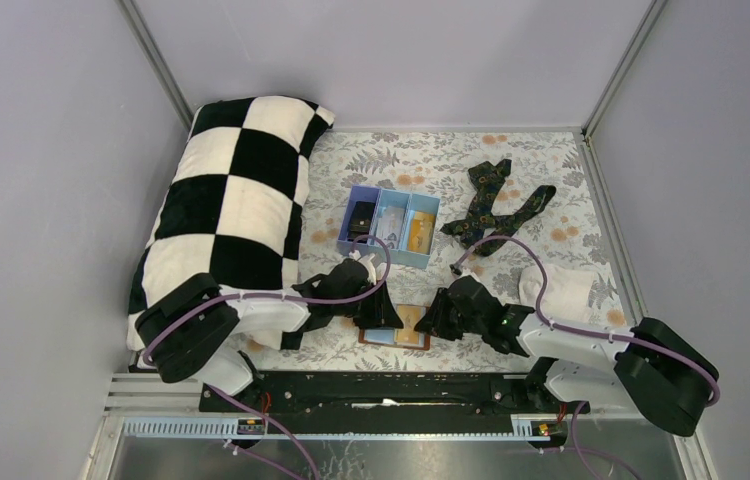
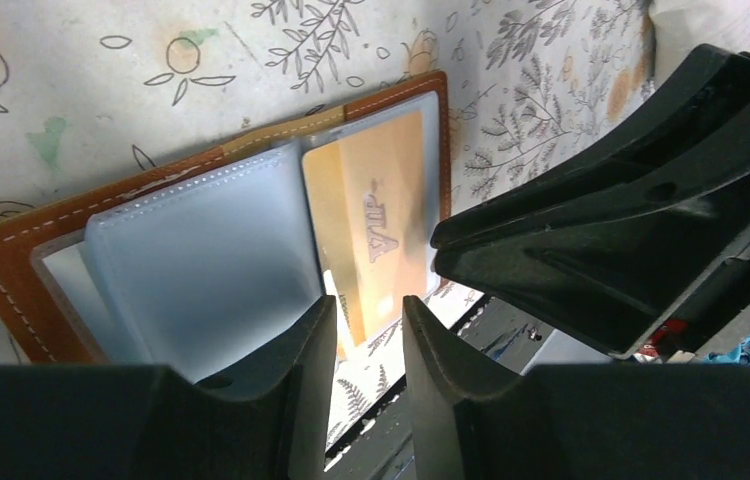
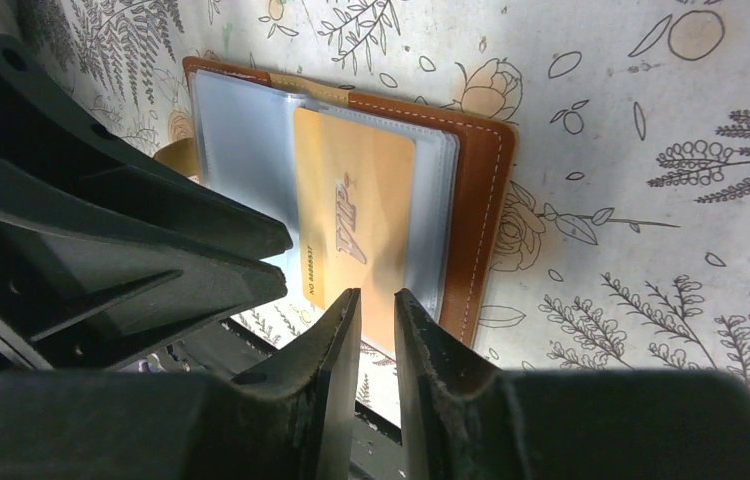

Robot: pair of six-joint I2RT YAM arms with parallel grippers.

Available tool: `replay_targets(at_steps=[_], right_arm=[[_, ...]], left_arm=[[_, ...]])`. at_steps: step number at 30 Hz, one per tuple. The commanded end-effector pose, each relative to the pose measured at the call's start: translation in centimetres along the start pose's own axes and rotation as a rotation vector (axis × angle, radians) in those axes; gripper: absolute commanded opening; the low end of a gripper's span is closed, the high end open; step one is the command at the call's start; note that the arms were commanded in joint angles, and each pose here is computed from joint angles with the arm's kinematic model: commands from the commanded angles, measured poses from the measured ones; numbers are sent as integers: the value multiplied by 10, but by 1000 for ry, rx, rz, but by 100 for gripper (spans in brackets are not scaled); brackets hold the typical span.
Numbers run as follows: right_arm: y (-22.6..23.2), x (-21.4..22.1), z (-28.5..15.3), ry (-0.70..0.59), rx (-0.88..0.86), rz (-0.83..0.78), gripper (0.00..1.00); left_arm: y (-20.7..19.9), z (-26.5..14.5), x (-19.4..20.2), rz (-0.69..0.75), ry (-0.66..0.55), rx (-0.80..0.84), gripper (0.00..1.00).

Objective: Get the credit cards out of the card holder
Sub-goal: Remove the credit card from the card holder.

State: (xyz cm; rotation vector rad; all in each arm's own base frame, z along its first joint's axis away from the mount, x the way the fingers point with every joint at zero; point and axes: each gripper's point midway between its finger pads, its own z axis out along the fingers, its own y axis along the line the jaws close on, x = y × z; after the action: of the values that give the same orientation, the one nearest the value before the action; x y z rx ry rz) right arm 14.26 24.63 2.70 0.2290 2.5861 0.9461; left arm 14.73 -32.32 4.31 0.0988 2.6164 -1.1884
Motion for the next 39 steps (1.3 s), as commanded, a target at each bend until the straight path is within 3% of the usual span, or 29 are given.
replay_targets(at_steps=[1, 18, 22, 27, 39], right_arm=[[-1, 2, 4, -6, -7, -5, 26], [-10, 9, 12, 18, 13, 15, 26], [-10, 9, 11, 20, 13, 16, 25], [-12, 10, 11, 21, 19, 19, 25], [-26, 15, 11, 26, 55, 29, 25]], left_arm=[[6, 5, -2, -3, -7, -10, 35], [21, 8, 3, -3, -3, -52, 43], [9, 8, 3, -10, -4, 18, 32], [1, 11, 0, -22, -1, 50, 0], [16, -25, -27, 41, -83, -86, 0]])
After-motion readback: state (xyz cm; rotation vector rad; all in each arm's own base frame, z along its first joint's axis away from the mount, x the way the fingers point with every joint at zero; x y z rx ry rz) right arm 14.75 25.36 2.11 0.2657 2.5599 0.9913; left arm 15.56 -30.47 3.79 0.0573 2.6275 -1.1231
